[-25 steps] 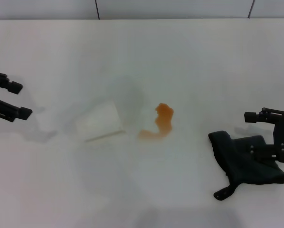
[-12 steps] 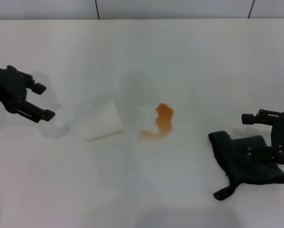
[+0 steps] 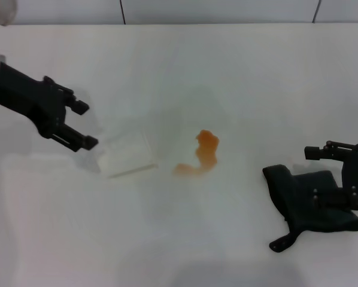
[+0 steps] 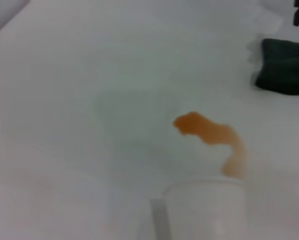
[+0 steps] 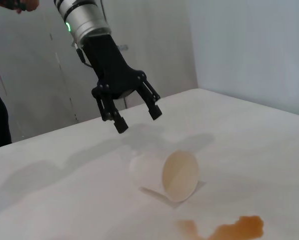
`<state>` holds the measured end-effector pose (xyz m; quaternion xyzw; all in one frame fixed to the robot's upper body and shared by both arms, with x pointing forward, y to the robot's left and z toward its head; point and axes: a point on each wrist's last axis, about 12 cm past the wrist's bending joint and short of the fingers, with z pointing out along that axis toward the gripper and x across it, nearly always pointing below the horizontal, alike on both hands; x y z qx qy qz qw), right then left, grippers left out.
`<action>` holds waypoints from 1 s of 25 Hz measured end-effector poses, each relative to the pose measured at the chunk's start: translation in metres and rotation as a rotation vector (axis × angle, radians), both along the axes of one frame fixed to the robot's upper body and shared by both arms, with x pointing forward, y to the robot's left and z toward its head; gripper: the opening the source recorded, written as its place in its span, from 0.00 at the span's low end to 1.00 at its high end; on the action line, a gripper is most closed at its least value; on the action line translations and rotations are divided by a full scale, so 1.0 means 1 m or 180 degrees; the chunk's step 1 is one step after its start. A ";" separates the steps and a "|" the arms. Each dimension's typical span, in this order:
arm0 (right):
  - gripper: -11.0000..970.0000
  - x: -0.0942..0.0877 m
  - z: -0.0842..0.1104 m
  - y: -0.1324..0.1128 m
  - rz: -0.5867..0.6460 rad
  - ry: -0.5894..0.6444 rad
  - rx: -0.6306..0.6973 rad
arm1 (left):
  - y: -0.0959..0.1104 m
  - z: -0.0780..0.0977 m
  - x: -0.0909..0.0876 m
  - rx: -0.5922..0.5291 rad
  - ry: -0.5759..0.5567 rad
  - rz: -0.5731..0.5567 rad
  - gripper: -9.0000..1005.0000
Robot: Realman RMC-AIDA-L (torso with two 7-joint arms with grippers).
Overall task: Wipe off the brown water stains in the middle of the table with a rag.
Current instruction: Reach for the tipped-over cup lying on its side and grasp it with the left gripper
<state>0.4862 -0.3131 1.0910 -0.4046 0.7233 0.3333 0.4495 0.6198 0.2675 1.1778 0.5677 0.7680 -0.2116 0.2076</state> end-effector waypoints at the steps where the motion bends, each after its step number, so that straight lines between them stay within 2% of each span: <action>1: 0.85 0.000 0.000 0.000 0.0006 0.0004 0.0005 | -0.003 -0.001 0.000 0.0022 0.0015 -0.0028 0.87; 12: 0.85 -0.001 -0.002 0.001 0.0022 0.0029 0.0032 | -0.019 -0.010 -0.001 0.0229 0.0087 -0.0095 0.87; 25: 0.85 -0.003 -0.004 0.001 0.0031 0.0052 0.0051 | -0.037 -0.019 -0.001 0.0180 0.0031 -0.0113 0.87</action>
